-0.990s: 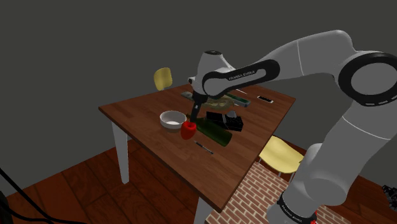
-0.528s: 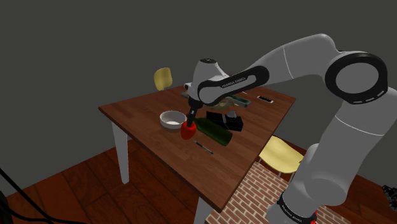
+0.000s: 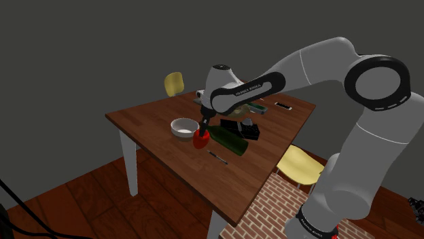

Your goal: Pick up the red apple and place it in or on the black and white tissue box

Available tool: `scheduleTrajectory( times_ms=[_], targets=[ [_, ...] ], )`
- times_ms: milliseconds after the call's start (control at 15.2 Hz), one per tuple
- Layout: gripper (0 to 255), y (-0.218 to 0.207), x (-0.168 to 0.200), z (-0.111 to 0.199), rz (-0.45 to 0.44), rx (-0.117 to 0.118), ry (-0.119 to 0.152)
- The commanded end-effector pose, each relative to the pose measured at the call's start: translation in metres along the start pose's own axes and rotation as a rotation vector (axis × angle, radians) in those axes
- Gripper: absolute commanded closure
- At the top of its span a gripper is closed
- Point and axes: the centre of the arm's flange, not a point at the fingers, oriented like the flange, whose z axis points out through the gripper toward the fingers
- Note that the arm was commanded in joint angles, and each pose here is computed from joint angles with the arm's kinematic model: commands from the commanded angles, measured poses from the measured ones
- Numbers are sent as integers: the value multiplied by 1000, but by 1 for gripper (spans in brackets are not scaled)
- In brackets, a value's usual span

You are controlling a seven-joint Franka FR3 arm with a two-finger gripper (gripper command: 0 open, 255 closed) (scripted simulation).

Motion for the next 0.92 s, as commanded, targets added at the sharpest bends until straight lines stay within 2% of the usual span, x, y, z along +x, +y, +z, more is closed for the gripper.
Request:
scheduleTrajectory(
  times_ms=[0,594,858],
  targets=[
    [255,0,0,0,0,0,0],
    [255,0,0,0,0,0,0],
    [255,3,2,-21,0,0,0]
  ],
)
